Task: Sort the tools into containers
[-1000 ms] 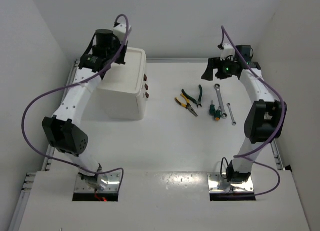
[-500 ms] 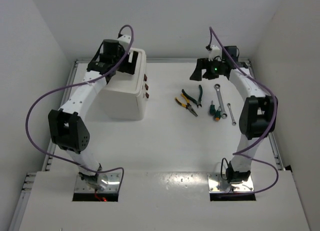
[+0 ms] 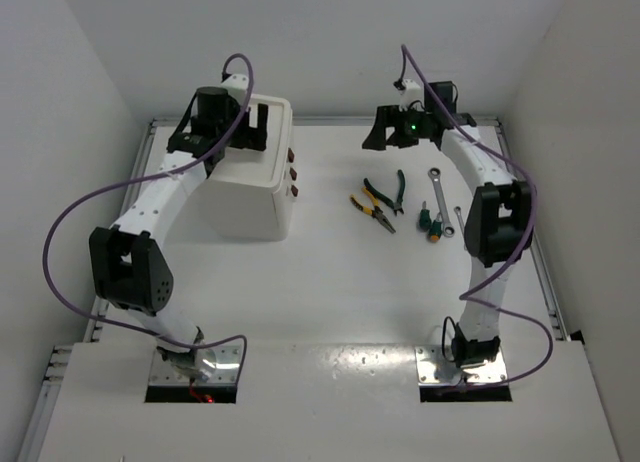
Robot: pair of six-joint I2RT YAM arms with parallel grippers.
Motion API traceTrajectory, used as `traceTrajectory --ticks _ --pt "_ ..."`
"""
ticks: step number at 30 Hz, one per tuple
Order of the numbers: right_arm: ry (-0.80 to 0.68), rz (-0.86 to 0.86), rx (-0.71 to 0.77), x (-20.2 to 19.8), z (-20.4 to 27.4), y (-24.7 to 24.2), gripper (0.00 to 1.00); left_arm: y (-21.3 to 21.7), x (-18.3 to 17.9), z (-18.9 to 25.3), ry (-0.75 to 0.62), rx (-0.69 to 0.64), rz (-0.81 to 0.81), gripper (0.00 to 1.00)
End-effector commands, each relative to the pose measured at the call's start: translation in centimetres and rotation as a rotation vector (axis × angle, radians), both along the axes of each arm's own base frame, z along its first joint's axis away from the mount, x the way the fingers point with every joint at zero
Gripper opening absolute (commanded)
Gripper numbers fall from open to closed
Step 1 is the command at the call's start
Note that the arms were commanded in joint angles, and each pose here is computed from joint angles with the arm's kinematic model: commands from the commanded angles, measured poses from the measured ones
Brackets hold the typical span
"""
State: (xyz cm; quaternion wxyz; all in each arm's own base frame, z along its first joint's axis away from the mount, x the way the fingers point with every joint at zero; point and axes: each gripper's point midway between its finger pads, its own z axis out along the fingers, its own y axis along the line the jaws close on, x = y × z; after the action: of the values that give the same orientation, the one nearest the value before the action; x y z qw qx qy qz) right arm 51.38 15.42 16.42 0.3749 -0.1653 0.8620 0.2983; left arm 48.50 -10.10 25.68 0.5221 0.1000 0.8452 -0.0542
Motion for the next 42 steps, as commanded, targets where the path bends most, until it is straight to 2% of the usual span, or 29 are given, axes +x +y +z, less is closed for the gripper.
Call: traceTrajectory --ticks 1,4,10,13,14,16,20,21,25,29,34,42 --pt "-0.019 0.016 0.090 1.2 2.0 3.0 0.95 0.7 -2.1 -3.5 0.135 -0.027 0.041 1.00" --pt "-0.018 0.104 0.164 0.8 2.3 6.8 0.89 0.5 -2.7 -4.9 0.176 -0.055 0.053 1.00" --pt "-0.081 0.397 0.288 -1.4 3.5 13.6 0.63 0.0 -2.8 -6.4 0.216 -0.075 0.049 1.00" --pt "-0.190 0.533 0.284 -2.4 3.6 14.5 0.62 -0.3 -2.3 -6.3 0.219 -0.089 0.043 1.00" --pt "-0.279 0.581 0.247 -2.5 3.8 14.9 0.60 -0.5 -2.2 -5.9 0.210 -0.096 0.035 1.00" --pt "-0.328 0.602 0.225 -2.2 3.6 14.9 0.60 -0.7 -2.1 -6.1 0.220 -0.099 0.027 1.00" --pt "-0.355 0.700 0.252 -2.3 2.8 15.5 0.58 -1.1 -1.6 -6.4 0.229 -0.108 0.011 1.00" --pt "-0.410 0.732 0.242 -2.0 3.7 15.7 0.56 -1.1 -1.6 -6.4 0.229 -0.108 0.011 1.00" --pt "-0.445 0.825 0.225 -3.4 3.4 17.1 0.54 -1.2 -1.4 -7.1 0.249 -0.104 0.012 1.00" --pt "-0.489 0.869 0.224 -4.3 3.7 18.3 0.55 -1.2 -1.4 -7.3 0.259 -0.102 0.013 1.00" --pt "-0.544 0.934 0.217 -5.6 3.9 20.4 0.65 -1.2 -1.4 -7.3 0.259 -0.102 0.013 1.00" --pt "-0.605 0.935 0.225 -4.7 5.5 22.1 0.65 -1.2 -1.3 -7.7 0.270 -0.107 0.019 1.00"
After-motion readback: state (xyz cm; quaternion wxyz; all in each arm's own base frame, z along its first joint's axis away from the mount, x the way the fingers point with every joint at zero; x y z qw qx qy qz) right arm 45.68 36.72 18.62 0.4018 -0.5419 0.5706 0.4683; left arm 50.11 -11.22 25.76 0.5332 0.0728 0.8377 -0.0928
